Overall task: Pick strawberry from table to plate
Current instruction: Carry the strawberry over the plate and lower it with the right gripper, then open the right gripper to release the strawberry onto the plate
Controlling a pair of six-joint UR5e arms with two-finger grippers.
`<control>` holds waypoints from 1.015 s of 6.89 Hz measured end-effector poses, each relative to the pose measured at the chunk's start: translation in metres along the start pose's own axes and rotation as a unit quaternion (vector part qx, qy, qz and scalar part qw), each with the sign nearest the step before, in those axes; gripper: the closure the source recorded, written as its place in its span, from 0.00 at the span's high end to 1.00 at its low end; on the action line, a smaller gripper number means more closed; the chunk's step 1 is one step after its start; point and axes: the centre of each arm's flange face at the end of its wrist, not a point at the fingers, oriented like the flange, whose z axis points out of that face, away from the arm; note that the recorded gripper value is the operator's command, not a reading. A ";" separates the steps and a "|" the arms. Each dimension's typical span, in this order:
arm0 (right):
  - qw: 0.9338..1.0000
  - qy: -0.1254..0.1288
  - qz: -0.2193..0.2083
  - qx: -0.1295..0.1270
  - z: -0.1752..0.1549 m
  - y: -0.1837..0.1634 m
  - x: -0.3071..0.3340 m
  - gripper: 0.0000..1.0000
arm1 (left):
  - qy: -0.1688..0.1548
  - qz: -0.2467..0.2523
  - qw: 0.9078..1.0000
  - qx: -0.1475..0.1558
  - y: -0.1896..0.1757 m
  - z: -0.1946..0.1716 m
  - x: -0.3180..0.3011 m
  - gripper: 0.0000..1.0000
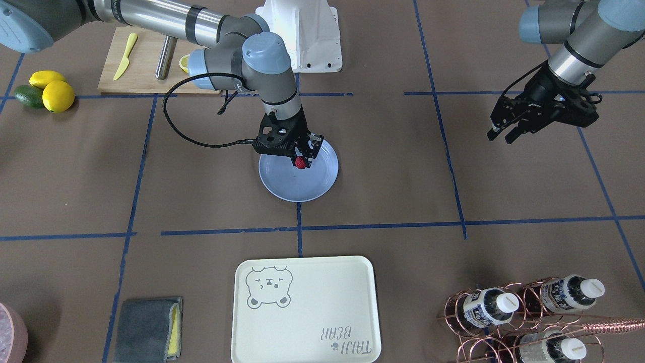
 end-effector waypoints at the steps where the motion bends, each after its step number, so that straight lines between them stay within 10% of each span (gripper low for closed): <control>1: 1.000 0.008 0.000 0.002 0.006 -0.001 0.000 0.00 | 0.001 0.001 1.000 0.000 0.000 0.000 0.001 0.55; 6: 1.000 0.028 -0.002 0.003 0.015 -0.001 0.003 0.01 | 0.002 0.002 1.000 0.001 0.000 -0.001 0.002 0.57; 7: 1.000 0.030 -0.002 0.003 0.017 0.000 0.003 0.18 | 0.002 0.002 1.000 0.001 0.000 -0.002 0.002 0.57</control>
